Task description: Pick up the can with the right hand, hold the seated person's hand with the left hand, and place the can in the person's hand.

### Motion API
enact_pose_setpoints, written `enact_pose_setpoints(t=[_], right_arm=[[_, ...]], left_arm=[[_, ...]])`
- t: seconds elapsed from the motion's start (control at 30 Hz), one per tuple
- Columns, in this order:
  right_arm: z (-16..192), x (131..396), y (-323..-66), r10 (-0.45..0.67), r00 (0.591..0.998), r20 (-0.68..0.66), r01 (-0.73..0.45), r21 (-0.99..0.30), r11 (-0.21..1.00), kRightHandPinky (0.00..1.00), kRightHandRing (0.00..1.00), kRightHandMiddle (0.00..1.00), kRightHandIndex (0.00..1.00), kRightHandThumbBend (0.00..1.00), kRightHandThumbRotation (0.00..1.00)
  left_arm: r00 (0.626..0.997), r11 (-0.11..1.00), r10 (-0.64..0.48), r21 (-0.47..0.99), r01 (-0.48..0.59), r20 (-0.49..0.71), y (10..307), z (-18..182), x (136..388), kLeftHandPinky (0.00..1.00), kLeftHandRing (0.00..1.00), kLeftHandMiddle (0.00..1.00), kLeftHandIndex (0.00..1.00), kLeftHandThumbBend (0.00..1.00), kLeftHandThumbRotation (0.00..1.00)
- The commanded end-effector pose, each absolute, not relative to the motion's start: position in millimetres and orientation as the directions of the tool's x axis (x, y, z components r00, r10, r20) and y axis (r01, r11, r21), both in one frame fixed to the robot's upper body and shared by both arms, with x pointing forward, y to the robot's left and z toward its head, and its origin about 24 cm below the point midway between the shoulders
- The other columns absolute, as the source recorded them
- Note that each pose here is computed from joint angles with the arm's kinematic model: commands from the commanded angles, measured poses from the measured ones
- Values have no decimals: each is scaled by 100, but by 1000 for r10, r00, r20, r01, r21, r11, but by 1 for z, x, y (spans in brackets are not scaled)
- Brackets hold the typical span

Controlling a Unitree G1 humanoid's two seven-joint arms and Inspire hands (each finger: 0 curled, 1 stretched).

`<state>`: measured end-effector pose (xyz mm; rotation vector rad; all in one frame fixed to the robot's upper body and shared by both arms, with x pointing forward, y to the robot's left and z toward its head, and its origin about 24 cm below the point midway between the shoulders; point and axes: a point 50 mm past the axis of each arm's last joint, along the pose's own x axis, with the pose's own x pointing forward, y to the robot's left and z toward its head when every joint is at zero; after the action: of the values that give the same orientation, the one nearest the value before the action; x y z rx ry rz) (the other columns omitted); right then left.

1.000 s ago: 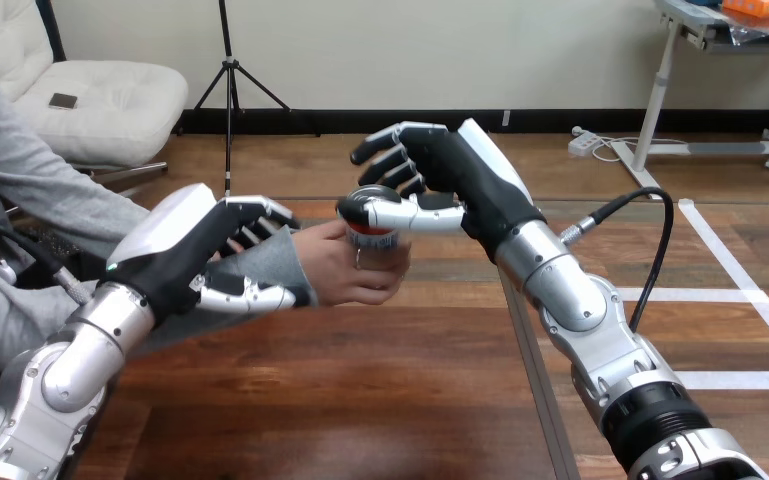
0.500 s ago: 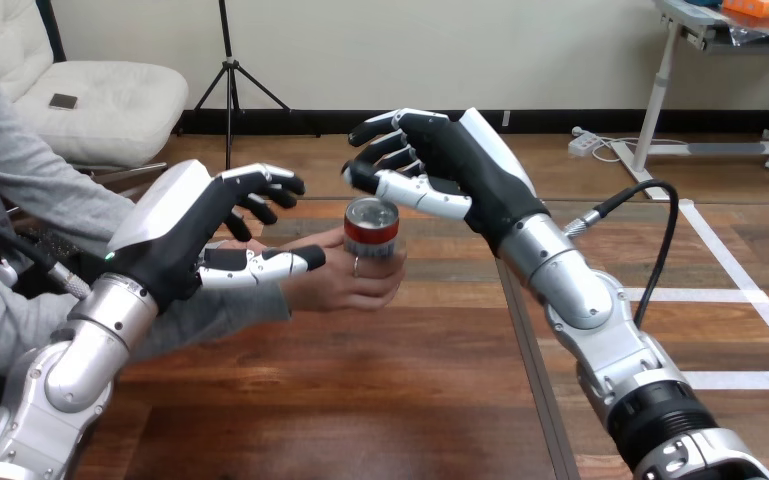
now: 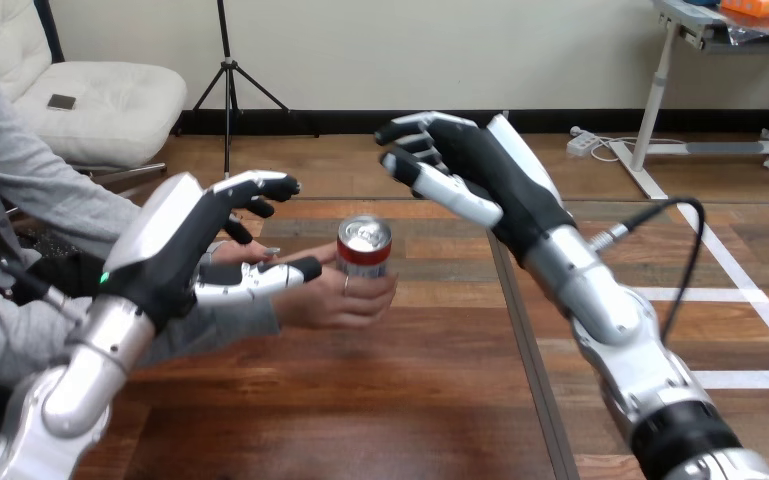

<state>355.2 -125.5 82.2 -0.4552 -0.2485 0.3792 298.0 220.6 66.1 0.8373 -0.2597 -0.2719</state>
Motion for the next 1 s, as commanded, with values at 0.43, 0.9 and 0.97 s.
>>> enact_pose_setpoints(t=[0.43,0.9,0.97], right_arm=[[74,333,-158,338,914,226,-237,-379,895,65,71,72,74,97,94],[36,296,-175,316,929,194,-276,-209,938,67,73,75,75,91,96],[29,290,-176,313,931,187,-281,-179,943,67,73,75,75,91,96]], left_arm=[[946,855,-237,510,95,221,229,41,273,63,78,82,82,60,49],[949,943,-190,315,106,250,226,13,240,74,85,85,82,32,54],[951,952,-181,289,106,250,224,10,236,74,84,85,82,31,56]])
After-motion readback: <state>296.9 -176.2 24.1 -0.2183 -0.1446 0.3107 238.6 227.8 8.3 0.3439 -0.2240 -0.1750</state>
